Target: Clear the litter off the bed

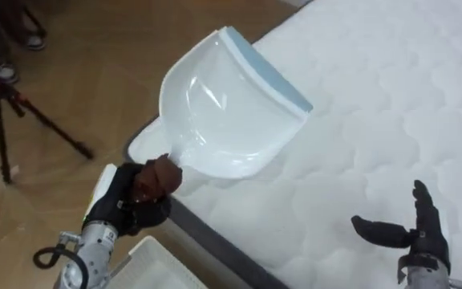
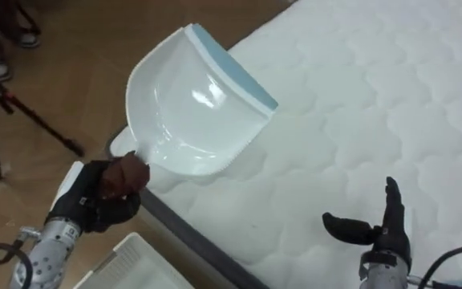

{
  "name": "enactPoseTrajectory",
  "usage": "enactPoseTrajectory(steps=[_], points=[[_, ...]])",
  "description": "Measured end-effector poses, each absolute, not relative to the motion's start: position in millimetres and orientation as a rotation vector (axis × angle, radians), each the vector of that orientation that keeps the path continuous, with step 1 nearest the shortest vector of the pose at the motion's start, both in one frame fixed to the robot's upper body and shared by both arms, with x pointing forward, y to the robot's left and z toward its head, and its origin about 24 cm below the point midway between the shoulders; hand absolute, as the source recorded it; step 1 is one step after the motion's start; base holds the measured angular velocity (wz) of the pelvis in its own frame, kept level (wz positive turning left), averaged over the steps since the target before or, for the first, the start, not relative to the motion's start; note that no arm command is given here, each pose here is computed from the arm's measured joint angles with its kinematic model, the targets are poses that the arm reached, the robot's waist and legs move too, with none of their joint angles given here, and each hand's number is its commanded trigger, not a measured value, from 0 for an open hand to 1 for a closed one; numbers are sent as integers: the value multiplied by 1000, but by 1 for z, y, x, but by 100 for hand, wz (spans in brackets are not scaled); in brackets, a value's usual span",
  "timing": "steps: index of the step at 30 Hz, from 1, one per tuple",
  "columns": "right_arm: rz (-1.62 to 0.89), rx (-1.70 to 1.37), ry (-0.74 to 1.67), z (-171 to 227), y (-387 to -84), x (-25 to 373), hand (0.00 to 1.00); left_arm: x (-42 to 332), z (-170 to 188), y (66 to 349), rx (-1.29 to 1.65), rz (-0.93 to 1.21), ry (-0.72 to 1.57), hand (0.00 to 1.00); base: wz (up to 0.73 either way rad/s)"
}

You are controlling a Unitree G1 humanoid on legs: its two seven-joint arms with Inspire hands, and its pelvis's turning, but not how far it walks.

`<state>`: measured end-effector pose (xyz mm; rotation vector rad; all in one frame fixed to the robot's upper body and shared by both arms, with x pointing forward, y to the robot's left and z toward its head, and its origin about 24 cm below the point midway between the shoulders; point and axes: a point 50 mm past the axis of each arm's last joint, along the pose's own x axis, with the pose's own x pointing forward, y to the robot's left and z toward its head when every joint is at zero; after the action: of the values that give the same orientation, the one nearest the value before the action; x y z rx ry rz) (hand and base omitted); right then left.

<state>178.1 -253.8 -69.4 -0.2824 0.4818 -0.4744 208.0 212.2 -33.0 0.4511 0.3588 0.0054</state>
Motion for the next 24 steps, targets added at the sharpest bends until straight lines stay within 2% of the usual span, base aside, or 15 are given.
enactPoseTrajectory(steps=[5, 12, 14, 15, 19, 24], points=[[-395, -282, 486, -70, -247, 182, 0, 201, -38, 213, 387, 40, 386, 100, -97], [-378, -332, 457, -65, -251, 185, 0, 199, -39, 218, 388, 57, 394, 100, -20], [-371, -331, 463, -66, -250, 183, 0, 197, -40, 216, 385, 52, 400, 36, -22], [-365, -340, 469, -68, -250, 181, 0, 197, -41, 213, 378, 43, 402, 0, -14], [-350, -368, 464, -67, -249, 181, 0, 196, -44, 208, 365, 7, 411, 0, -6], [-314, -375, 455, -66, -247, 183, 0, 183, -54, 212, 358, 15, 464, 0, -64]])
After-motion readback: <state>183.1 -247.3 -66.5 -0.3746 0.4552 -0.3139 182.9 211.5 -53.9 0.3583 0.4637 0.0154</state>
